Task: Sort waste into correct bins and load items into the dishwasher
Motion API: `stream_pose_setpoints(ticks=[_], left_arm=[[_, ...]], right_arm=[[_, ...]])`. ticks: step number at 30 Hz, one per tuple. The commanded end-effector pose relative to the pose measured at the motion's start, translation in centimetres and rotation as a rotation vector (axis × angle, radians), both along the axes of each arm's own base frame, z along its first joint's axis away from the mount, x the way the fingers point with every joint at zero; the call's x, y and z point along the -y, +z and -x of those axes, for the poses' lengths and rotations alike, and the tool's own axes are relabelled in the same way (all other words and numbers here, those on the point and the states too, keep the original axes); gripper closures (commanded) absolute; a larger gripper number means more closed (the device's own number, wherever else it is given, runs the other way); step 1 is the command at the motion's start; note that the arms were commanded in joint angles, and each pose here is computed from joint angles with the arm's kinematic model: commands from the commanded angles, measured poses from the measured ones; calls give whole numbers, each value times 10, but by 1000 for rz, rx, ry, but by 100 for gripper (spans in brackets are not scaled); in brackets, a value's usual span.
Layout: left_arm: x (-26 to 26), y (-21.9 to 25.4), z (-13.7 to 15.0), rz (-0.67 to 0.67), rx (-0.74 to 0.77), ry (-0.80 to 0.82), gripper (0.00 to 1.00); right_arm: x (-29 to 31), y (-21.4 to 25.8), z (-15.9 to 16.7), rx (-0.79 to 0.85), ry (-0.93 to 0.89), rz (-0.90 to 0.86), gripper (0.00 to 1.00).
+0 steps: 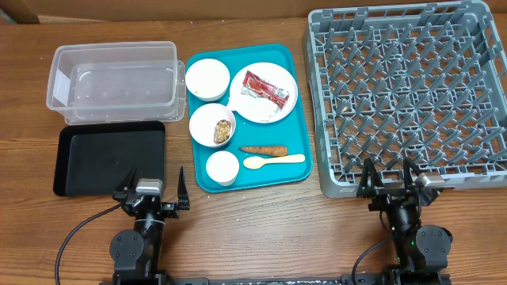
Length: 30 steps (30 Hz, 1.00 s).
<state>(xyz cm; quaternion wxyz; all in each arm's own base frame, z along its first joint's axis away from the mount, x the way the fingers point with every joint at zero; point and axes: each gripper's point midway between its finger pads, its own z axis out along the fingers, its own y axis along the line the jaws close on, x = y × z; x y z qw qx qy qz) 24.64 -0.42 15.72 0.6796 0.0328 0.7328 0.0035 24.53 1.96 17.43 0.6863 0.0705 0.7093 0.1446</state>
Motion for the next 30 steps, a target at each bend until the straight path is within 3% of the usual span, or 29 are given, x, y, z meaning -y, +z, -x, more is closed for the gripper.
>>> stream_pose_setpoints(ticks=[1,30], left_arm=[[0,0,0,-9,5,1,0],[0,0,0,-8,6,-1,0]], right_arm=[[0,-3,0,0,1,-4,0],[5,-2,-1,2,-25,0,0]])
